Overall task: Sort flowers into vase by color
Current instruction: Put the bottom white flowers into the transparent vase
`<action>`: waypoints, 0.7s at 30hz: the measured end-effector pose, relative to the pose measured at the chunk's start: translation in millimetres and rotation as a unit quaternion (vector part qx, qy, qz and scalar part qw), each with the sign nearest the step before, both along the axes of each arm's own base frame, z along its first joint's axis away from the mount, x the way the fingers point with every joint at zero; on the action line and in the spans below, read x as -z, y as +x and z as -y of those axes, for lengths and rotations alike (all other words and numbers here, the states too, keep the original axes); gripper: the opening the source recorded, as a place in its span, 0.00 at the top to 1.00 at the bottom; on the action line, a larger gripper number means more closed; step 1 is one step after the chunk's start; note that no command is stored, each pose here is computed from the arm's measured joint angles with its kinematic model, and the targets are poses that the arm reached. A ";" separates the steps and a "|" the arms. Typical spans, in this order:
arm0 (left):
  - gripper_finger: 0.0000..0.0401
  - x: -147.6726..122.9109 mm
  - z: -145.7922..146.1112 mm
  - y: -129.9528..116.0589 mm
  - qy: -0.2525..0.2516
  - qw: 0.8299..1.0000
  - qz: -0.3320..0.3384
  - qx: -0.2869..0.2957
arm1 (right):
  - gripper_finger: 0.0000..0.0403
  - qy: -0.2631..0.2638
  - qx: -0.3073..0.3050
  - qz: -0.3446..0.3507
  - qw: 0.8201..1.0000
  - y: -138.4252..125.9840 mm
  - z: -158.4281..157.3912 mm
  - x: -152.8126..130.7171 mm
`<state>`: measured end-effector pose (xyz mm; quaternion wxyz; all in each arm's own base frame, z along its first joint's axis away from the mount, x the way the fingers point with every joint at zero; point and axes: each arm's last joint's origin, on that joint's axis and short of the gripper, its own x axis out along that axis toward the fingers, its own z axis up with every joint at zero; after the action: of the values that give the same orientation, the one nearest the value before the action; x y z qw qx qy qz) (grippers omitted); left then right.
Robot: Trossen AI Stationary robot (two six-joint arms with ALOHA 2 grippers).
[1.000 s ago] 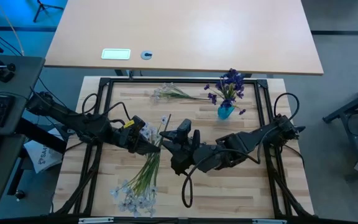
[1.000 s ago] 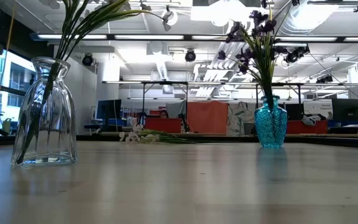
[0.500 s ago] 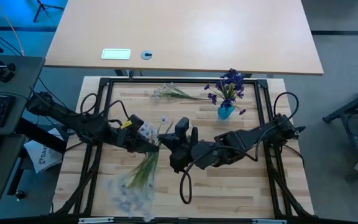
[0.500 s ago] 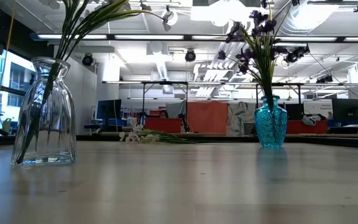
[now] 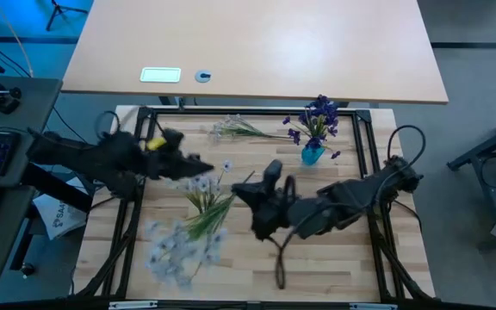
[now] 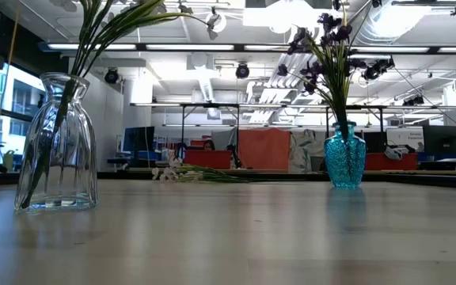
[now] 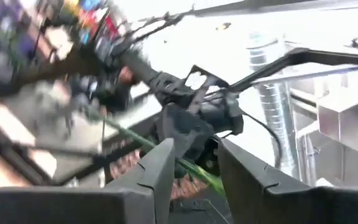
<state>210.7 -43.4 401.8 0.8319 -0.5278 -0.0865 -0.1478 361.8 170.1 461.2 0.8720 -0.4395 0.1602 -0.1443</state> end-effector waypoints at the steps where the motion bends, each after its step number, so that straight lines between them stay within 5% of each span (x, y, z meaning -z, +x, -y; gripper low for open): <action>1: 0.72 -4.4 -4.8 -6.0 0.016 1.000 0.014 -0.011 | 0.99 0.017 0.003 0.010 1.000 -5.8 2.7 -5.5; 5: 0.71 -19.4 -17.7 -32.8 0.087 0.992 0.063 -0.061 | 0.99 0.133 -0.004 0.037 0.990 -32.0 16.6 -23.3; 11: 0.71 -14.9 -16.4 -58.1 0.206 0.975 0.023 -0.085 | 0.99 0.326 -0.059 -0.027 0.943 -50.6 25.6 -18.5; 17: 0.71 2.3 3.5 -52.7 0.267 0.961 -0.045 -0.060 | 1.00 0.394 -0.086 -0.111 0.908 -35.1 6.7 34.1; 21: 0.71 -6.9 15.4 -55.6 0.291 0.955 0.017 -0.055 | 1.00 0.447 -0.085 -0.136 0.880 -28.2 -1.1 78.3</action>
<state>155.2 -58.8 408.7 0.9546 -0.2550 -0.0830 -0.1299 333.7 171.2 382.9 0.9543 -0.0304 0.2868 0.0784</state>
